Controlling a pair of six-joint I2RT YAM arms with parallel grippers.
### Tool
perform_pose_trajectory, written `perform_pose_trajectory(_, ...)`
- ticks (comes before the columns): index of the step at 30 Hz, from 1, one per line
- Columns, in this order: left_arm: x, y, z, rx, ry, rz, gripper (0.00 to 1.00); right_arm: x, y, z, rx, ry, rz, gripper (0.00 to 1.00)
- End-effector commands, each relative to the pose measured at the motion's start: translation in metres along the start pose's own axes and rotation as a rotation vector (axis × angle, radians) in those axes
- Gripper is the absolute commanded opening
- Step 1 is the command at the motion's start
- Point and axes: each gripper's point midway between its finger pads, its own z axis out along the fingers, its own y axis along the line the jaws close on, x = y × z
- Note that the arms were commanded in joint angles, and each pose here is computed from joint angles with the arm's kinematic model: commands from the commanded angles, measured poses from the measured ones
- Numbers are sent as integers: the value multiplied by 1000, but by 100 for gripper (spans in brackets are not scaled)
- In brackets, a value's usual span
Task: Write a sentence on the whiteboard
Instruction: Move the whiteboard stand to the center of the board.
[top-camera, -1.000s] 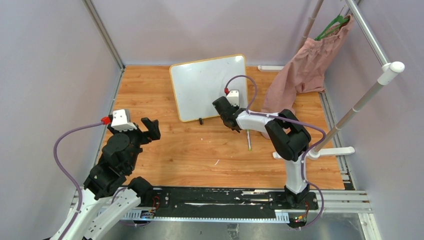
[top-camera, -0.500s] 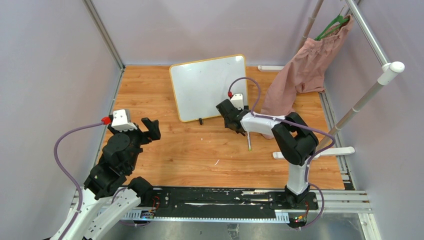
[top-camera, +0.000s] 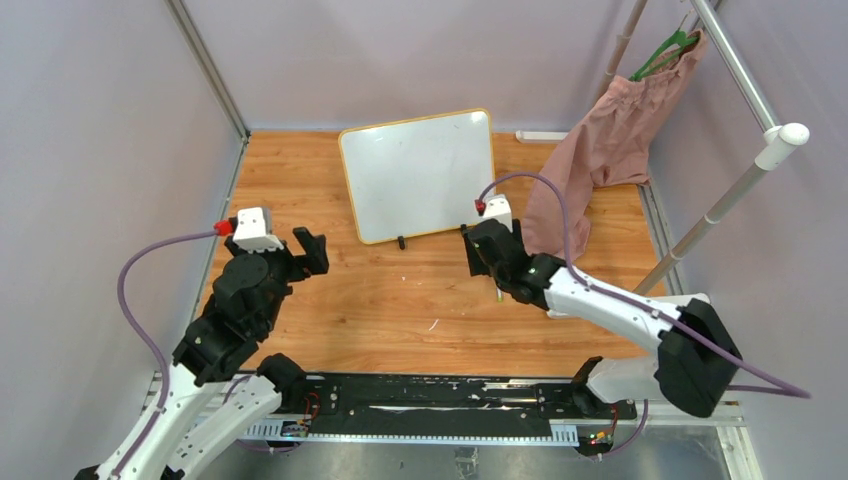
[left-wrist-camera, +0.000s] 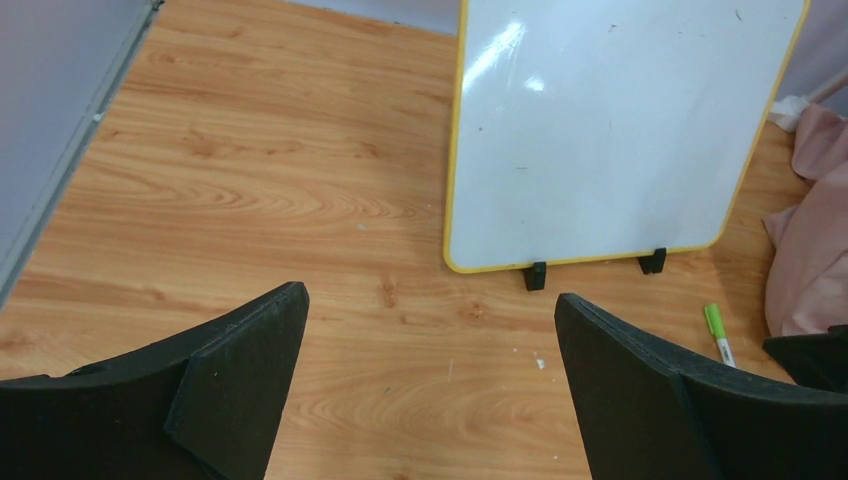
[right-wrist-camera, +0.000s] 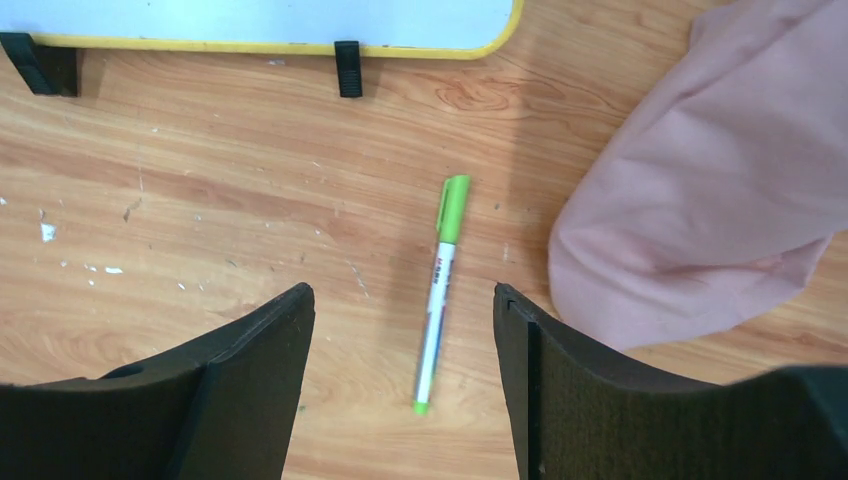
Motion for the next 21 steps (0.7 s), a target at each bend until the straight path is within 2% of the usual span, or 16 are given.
perform_pose_trajectory(1,-19,-38,16,116,-1,30,100,29,-15,-2,-30,18,-95,70)
perform_pose_trajectory(4,-8,-67,27,243,41,106,100,50,-25,1,-57,80,4,69)
perform_pose_trajectory(8,9,-70,36,248,69,105,100,64,-24,10,-184,120,210,66)
perform_pose_trajectory(14,28,-75,29,329,74,109,100,70,-21,24,-174,163,181,61)
perform_pose_trajectory(21,21,-74,24,338,41,104,100,86,-27,37,-106,245,146,55)
